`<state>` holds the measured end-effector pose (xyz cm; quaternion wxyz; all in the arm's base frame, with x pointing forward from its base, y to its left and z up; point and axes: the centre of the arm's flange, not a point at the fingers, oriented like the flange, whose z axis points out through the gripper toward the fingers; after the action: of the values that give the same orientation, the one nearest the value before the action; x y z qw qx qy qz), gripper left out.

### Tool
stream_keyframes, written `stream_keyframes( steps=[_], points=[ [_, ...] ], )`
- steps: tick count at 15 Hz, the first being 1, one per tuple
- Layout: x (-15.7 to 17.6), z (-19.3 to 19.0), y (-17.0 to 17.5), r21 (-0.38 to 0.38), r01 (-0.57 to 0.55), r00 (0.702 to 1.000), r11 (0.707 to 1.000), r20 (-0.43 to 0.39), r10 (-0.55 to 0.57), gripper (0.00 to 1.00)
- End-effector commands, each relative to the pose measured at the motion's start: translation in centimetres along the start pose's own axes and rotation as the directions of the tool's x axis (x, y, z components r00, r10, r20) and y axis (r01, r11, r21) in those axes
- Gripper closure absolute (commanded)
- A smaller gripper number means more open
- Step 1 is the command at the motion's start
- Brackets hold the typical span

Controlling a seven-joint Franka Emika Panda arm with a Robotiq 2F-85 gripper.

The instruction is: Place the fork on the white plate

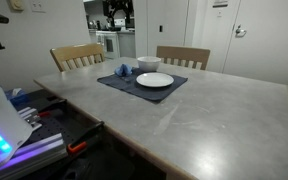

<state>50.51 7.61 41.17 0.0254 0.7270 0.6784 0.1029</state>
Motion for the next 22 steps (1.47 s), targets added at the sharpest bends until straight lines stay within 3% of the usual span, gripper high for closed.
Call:
stream_keyframes(
  steps=[1, 3, 6, 7, 13, 16, 22],
  points=[
    [0.6, 4.2, 2.4, 0.015, 0.112, 0.994, 0.994, 0.005, -0.112, 0.00],
    [0.7, 6.4, 2.2, 0.064, 0.194, 0.981, 0.979, 0.003, -0.195, 0.00],
    [0.5, 9.2, 1.6, 0.173, 0.321, 0.946, 0.931, -0.010, -0.324, 0.00],
    [0.9, 7.9, 0.5, 0.123, 0.249, 0.968, 0.961, -0.002, -0.251, 0.00],
    [1.1, 8.3, 0.4, 0.130, 0.251, 0.968, 0.959, -0.004, -0.252, 0.00],
    [1.7, 9.8, -0.9, 0.156, 0.182, 0.983, 0.971, 0.007, -0.185, 0.00],
    [0.4, 12.5, -6.0, 0.205, 0.031, 0.990, 0.978, 0.130, -0.059, 0.00]
  ],
)
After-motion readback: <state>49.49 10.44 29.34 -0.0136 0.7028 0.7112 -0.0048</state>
